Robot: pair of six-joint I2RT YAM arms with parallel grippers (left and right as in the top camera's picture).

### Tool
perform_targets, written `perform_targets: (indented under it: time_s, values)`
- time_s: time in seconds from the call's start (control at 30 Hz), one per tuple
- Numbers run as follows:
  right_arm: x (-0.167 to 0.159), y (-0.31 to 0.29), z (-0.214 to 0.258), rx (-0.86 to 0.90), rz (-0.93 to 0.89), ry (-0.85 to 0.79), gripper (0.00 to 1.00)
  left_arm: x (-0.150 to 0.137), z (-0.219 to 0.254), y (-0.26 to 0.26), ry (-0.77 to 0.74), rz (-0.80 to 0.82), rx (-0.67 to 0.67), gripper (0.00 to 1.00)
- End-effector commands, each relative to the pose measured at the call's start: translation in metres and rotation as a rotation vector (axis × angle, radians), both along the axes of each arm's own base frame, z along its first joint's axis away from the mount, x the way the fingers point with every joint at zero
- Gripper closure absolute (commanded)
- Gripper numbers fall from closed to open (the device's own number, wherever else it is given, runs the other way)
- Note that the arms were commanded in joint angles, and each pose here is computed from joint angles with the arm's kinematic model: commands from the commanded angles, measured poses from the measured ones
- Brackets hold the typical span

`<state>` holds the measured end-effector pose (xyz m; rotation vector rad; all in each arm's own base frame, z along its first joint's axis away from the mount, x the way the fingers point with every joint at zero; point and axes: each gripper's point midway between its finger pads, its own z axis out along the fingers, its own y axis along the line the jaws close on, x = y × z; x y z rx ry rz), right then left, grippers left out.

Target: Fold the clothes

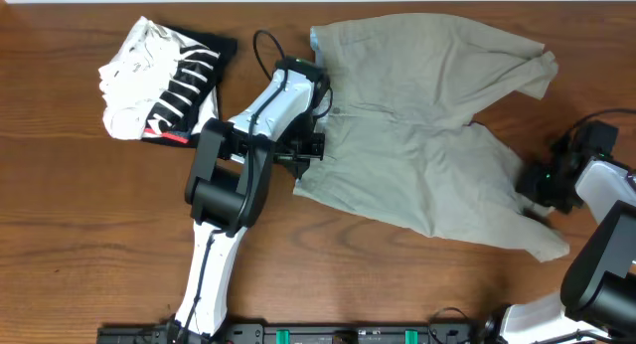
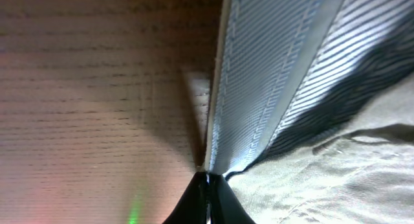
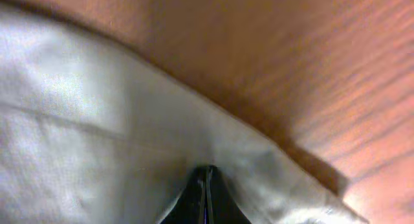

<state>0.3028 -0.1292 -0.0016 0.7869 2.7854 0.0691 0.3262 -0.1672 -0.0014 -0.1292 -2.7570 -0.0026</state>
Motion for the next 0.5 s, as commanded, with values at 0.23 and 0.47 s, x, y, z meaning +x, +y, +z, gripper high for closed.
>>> perform_targets:
  time_s: [0.23, 0.47]
  values:
    - [0.055, -0.033, 0.025, -0.159, 0.004, -0.245, 0.99, 0.009, 0.012, 0.017, -0.032, 0.023, -0.003, 0.94]
    - [0.04, -0.002, 0.037, 0.033, 0.044, -0.143, 0.99, 0.01, 0.013, 0.025, -0.021, 0.043, 0.002, 0.94]
